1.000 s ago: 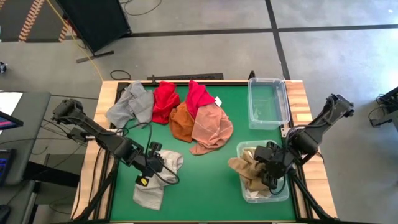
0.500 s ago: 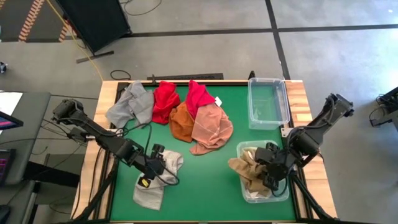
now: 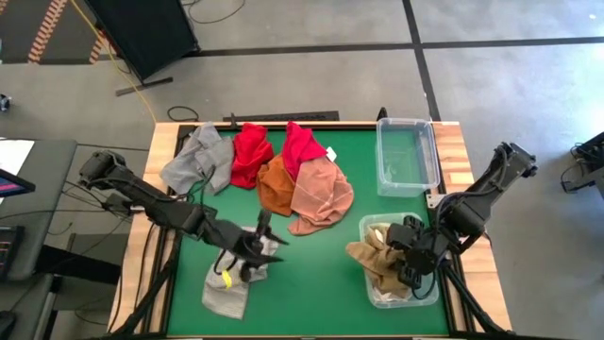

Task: Sort towels by color in basket
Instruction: Put the brown towel into the bottom transparent bin

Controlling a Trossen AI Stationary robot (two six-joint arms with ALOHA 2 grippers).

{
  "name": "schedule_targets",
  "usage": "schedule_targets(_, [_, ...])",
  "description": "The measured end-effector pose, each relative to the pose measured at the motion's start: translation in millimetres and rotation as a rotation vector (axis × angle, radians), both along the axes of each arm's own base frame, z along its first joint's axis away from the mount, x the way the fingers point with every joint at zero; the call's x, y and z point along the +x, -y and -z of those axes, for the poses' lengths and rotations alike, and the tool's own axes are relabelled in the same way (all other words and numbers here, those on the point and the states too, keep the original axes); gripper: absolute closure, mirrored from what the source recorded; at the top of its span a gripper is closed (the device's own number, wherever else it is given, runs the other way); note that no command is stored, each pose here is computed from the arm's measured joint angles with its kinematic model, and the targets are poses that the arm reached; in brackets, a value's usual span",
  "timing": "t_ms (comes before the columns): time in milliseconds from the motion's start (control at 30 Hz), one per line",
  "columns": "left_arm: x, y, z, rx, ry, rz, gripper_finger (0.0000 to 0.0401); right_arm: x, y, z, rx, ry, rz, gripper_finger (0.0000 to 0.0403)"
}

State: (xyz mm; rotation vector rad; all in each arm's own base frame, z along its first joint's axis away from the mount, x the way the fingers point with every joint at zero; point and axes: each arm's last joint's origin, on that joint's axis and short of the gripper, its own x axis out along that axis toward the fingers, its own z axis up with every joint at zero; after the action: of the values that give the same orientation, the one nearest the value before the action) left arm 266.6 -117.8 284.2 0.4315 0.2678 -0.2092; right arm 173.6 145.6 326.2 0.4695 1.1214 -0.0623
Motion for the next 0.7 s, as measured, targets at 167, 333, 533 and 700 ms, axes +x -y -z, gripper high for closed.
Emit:
schedule_targets(167, [21.2, -18.1, -10.5, -0.05, 0.173, 0.02, 0.0206, 0.8, 1.2, -0.1, -0.035, 0.029, 0.023, 0.0154])
schedule_targets(333, [50.9, -27.4, 6.6, -0.111, 0.253, 0.045, 0.0206, 1.6, 2.2, -0.4, -0.063, 0.056, 0.044, 0.0154])
schedule_targets(533, [90.6, -24.7, 17.4, -0.145, 0.298, 0.034, 0.0206, 3.4, 4.0, -0.8, -0.082, 0.077, 0.066, 0.0154])
schedule_targets(700, [125.2, -17.9, 12.3, -0.156, 0.327, 0.03, 0.0206, 7.5, 9.3, -1.1, -0.11, 0.098, 0.104, 0.0154])
